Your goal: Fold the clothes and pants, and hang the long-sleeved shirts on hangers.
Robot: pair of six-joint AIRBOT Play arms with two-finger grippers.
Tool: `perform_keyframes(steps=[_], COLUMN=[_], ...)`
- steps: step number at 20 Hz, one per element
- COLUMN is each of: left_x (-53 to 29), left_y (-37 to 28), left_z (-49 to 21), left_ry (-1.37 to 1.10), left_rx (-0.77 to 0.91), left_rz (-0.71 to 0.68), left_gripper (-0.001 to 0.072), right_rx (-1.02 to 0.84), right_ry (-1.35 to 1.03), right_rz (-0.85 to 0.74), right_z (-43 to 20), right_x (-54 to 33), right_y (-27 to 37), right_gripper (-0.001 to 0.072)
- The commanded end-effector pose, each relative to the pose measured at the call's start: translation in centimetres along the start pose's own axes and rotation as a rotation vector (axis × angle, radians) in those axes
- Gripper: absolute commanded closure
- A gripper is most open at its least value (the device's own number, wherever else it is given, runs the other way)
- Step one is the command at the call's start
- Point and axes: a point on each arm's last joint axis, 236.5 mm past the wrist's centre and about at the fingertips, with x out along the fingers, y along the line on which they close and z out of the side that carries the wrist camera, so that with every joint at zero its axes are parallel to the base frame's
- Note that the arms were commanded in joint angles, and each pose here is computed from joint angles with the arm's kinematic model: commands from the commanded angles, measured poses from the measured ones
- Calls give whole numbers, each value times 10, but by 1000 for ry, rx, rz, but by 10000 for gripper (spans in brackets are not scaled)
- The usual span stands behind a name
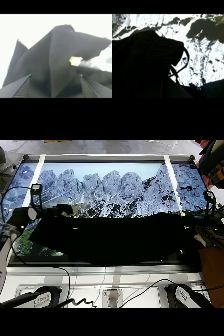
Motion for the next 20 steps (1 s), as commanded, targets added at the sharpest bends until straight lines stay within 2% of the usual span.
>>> perform_keyframes(steps=[1,5,10,12,14,15,16,17,20], left_x=[15,23,33,44,56,58,58,54,18], left_y=[-16,9,5,-9,-22,-25,-25,-23,-5], left_z=[20,7,-1,-10,-13,-5,8,24,101], left_ry=[-95,-60,-35,-4,3,-25,-67,-112,-278], left_rx=[17,-104,-49,-28,-9,-5,-3,-4,9], left_rz=[-16,14,9,-12,-29,-31,-29,-24,13], left_gripper=[19,19,20,72,189,329,568,694,697], right_rx=[4,2,3,3,3,2,3,2,-8], right_ry=[-17,-30,-78,-88,-89,-89,-90,-90,-91], right_rz=[-3,-18,-53,-61,-62,-62,-63,-63,-80], right_z=[4,7,18,21,21,21,21,21,21], right_x=[0,-1,-1,-2,-2,-2,-2,-2,-2], right_y=[0,-4,-12,-14,-14,-14,-14,-14,-18], right_gripper=[692,692,692,692,692,692,692,692,692])
